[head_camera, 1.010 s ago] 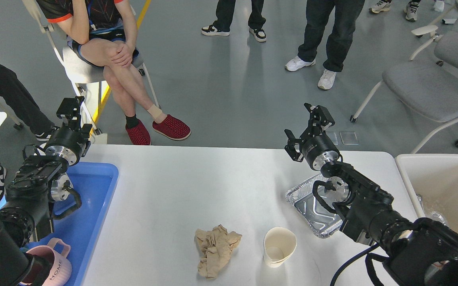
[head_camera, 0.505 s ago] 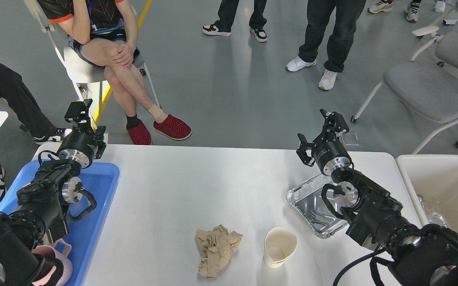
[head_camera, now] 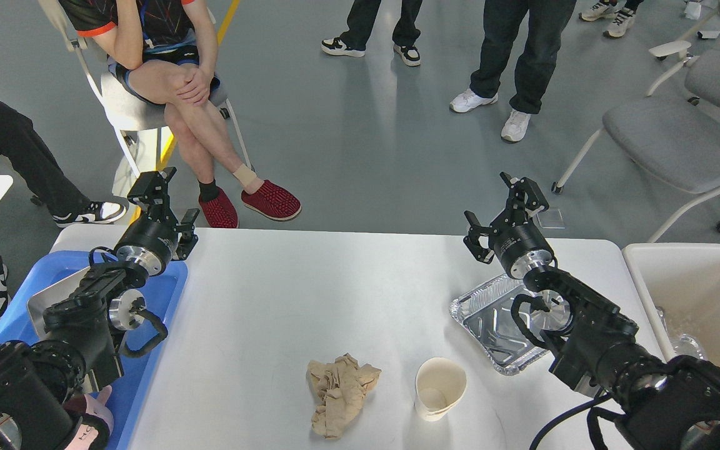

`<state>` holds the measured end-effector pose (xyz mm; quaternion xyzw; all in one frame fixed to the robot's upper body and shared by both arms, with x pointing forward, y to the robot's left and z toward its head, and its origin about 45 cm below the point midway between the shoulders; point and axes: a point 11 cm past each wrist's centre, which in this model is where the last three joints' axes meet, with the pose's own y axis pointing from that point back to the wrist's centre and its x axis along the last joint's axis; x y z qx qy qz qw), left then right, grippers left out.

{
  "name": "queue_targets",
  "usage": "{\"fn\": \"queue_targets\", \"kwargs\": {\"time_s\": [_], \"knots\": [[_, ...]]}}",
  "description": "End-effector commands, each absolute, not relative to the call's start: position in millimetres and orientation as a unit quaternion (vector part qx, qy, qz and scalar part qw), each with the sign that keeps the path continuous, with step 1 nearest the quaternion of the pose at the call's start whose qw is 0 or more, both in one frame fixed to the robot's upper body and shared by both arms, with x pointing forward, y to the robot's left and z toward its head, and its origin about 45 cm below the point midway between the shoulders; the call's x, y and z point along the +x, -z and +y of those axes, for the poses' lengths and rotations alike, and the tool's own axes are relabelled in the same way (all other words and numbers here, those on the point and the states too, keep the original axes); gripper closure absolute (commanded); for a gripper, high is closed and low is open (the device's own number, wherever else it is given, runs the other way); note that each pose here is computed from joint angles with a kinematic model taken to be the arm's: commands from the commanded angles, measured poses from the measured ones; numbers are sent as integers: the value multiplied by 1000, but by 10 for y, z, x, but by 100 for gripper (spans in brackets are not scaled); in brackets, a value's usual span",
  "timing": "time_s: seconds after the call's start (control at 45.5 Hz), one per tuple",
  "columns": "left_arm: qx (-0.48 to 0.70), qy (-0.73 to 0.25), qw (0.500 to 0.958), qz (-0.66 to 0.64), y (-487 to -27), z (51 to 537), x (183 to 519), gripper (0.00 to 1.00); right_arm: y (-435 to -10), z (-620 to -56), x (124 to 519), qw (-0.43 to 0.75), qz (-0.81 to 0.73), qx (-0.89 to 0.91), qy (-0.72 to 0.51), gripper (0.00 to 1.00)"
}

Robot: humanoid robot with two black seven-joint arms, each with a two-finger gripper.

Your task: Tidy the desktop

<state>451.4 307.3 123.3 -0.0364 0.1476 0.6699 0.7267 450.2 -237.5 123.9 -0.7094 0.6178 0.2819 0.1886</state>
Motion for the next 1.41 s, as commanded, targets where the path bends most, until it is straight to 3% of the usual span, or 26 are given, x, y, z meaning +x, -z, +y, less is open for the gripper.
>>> {"fn": "queue_targets", "kwargs": {"time_s": [0.0,0.593,0.834,1.142,1.383], "knots": [[-32,-674,724,145,-1227,3078,4514,3,-1252,-2403,4530,169,626,-712,-269,0],[-32,-679,719,144,-1219,3024,4525,3,-1102,-2648,4413,184,653,-677,-286,0],[-32,-680,719,141,-1248,3029,4546,3,-1234,-2694,4525,161,658,-689,-260,0],[-32,-679,720,139,-1271,3012,4566,3,-1369,-2608,4610,71,619,-757,-196,0],[-27,-677,723,136,-1275,3034,4564,3,-1429,-3426,4463,-75,584,-800,-114,0]]}}
